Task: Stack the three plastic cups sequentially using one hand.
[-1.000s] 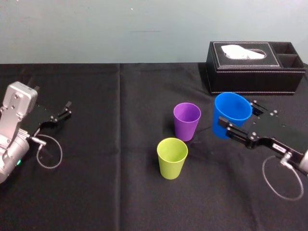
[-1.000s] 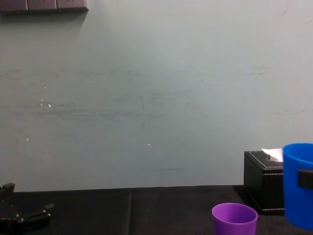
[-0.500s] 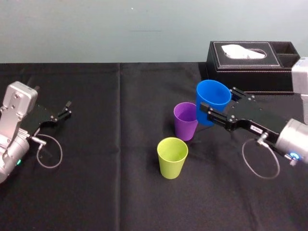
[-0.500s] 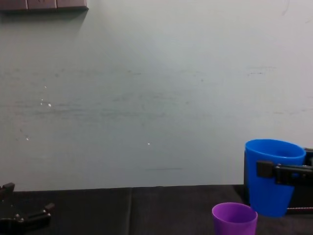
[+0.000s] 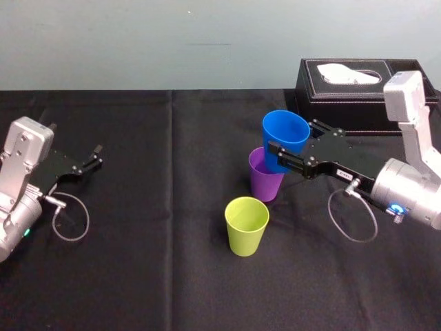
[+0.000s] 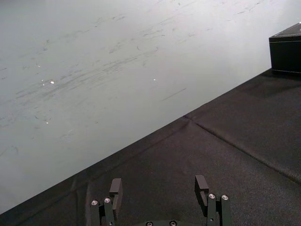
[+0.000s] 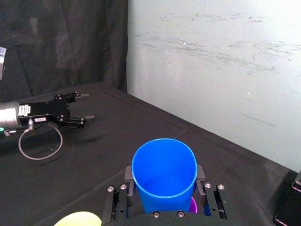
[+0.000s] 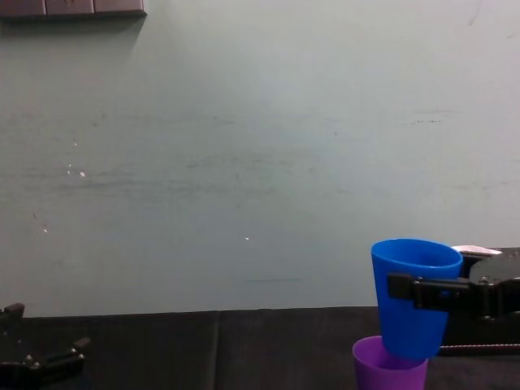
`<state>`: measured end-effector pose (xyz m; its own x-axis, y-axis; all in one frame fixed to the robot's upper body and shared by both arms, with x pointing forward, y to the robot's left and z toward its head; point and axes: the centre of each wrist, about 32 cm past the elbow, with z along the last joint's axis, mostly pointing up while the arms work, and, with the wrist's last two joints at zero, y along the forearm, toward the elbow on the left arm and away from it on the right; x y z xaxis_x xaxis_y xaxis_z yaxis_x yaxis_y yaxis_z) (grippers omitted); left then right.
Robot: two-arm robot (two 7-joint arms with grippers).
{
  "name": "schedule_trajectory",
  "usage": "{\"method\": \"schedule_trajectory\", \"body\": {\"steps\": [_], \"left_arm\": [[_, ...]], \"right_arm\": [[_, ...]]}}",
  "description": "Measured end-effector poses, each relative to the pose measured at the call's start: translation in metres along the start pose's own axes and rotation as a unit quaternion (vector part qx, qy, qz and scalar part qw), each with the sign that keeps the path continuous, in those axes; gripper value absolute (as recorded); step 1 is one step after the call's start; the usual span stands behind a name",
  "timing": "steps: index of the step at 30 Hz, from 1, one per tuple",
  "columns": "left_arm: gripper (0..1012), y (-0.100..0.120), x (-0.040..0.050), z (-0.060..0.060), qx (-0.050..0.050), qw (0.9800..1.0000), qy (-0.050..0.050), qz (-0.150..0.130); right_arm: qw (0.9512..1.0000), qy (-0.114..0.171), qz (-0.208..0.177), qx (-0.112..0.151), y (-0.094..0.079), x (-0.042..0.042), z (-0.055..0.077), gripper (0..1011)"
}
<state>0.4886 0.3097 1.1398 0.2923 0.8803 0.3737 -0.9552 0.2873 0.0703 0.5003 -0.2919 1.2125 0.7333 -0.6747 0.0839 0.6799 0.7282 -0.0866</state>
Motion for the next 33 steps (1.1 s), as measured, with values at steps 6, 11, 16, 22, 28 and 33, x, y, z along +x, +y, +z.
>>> {"method": "schedule_trajectory", "body": {"steps": [6,11,16,22,28,33], "left_arm": [[1011,0.0,0.0,0.0,0.0,1.0,0.0,0.0],[1011,0.0,0.0,0.0,0.0,1.0,0.0,0.0],[1012,0.0,0.0,0.0,0.0,1.0,0.0,0.0],[1011,0.0,0.0,0.0,0.0,1.0,0.0,0.0],[1011,0.0,0.0,0.0,0.0,1.0,0.0,0.0],[1011,0.0,0.0,0.0,0.0,1.0,0.0,0.0]], "right_arm": [[1.0,-0.001,0.002,-0.006,0.009,0.0043,-0.001,730],[0.9999,0.001,0.004,-0.011,0.014,0.0077,-0.003,730],[0.9999,0.004,0.007,-0.014,0.017,0.01,-0.006,729],[0.9998,0.008,0.012,-0.015,0.021,0.011,-0.009,730],[0.9997,0.009,0.016,-0.015,0.021,0.0112,-0.011,730],[0.9997,0.009,0.016,-0.014,0.021,0.0114,-0.011,730]]}}
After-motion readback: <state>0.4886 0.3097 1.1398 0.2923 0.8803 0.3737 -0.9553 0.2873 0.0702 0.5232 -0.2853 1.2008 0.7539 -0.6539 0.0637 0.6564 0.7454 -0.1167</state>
